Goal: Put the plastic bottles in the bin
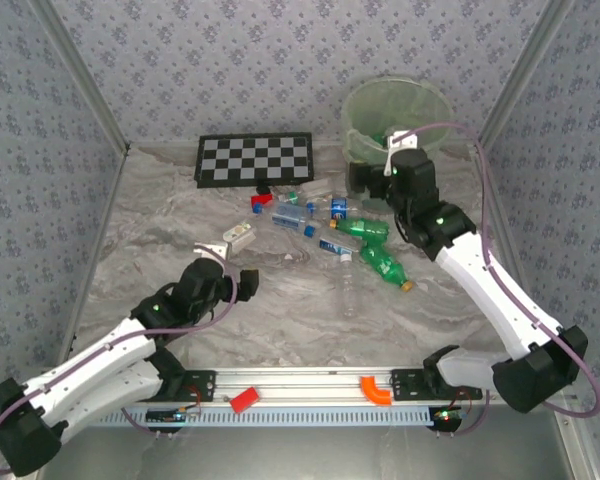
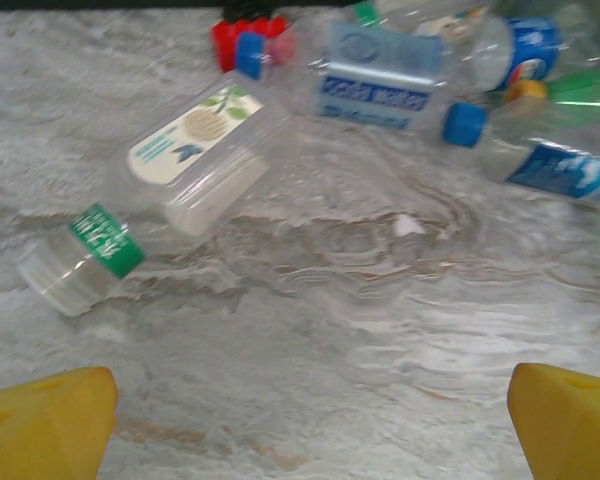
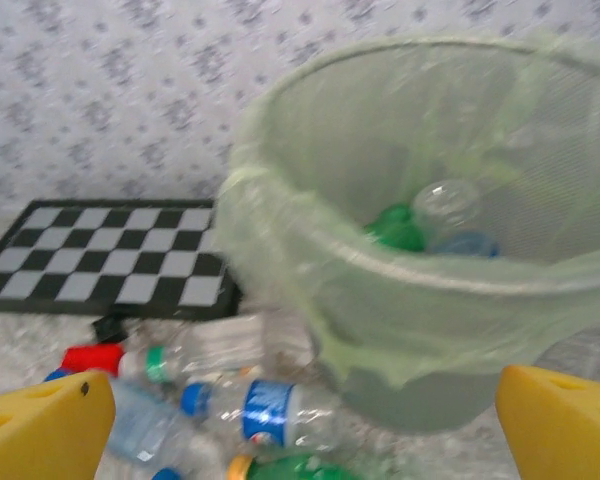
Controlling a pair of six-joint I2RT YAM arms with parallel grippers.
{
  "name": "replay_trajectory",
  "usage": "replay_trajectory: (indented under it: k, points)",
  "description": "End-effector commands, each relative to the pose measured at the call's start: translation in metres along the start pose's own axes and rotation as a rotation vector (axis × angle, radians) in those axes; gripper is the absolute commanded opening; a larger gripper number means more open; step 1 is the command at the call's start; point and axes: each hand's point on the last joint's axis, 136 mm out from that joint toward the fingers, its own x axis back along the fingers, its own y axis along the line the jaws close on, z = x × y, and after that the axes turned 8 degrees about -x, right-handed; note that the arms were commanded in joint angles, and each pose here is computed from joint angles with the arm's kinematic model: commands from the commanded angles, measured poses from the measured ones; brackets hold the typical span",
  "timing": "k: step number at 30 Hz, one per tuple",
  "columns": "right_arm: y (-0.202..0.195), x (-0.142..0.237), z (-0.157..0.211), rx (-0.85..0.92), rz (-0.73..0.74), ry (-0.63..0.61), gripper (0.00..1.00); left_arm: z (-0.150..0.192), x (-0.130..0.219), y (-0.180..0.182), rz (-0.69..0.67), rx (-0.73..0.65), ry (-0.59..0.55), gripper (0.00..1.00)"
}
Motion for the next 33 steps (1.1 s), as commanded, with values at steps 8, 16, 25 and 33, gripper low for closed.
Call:
replay_trajectory:
  k: [8, 16, 25, 33]
  points:
    - [0.027, 0.017, 0.076, -0.034, -0.187, 0.071, 0.99, -0.013, -0.028, 0.031, -0.127, 0.068, 0.081, 1.0]
    - [0.029, 0.018, 0.121, -0.041, -0.303, 0.059, 0.99, -0.028, -0.06, 0.071, -0.244, 0.133, 0.109, 1.0]
    - [0.02, 0.024, 0.141, -0.078, -0.337, 0.053, 0.99, -0.042, -0.107, 0.102, -0.203, 0.236, 0.124, 1.0]
    - [0.016, 0.028, 0.139, -0.101, -0.339, 0.041, 0.99, -0.022, -0.134, 0.084, -0.022, 0.284, 0.21, 1.0]
